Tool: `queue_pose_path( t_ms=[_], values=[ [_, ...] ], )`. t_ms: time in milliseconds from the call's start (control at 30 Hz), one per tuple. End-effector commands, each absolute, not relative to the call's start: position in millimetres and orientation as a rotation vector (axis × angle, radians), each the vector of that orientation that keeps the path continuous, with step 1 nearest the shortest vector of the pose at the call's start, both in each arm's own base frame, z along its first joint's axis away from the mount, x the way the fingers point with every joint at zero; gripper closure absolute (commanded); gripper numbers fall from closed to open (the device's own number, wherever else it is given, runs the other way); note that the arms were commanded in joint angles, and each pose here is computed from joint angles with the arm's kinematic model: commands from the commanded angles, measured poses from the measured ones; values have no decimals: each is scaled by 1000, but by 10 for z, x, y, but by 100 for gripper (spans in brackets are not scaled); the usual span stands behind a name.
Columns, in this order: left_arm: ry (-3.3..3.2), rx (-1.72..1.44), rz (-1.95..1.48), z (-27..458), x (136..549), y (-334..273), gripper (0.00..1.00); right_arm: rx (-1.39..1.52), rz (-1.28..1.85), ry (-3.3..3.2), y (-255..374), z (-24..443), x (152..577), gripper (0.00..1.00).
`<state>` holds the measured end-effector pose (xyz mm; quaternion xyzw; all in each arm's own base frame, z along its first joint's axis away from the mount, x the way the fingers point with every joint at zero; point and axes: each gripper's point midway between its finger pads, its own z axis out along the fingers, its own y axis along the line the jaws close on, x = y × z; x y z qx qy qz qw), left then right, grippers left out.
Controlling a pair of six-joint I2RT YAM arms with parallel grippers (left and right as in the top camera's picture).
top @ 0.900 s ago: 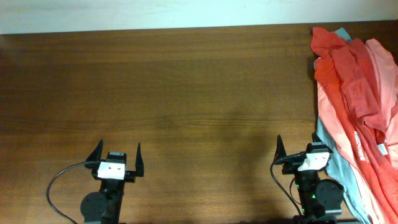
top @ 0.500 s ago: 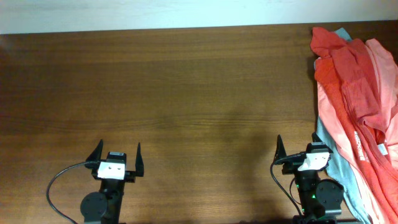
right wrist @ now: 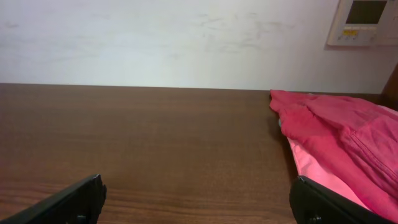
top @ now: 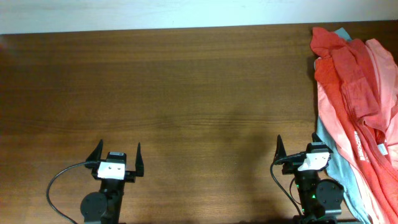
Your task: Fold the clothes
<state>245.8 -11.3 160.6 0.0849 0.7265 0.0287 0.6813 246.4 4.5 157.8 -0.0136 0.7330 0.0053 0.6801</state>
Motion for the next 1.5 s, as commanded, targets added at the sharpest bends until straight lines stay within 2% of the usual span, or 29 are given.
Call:
queue_pose_path(
  t_ms=[0,1233,1467],
  values=[
    [1630,193,78,1586,2457,-104,1,-40,13,1649,52,1557,2462,1],
    [1629,193,77,1588,2457,-105,1,-15,-26,1639,-19,1584,2465,1],
    [1558,162,47,1771,2462,-116,1,84,106,1648,27,1559,2463,1]
  ],
)
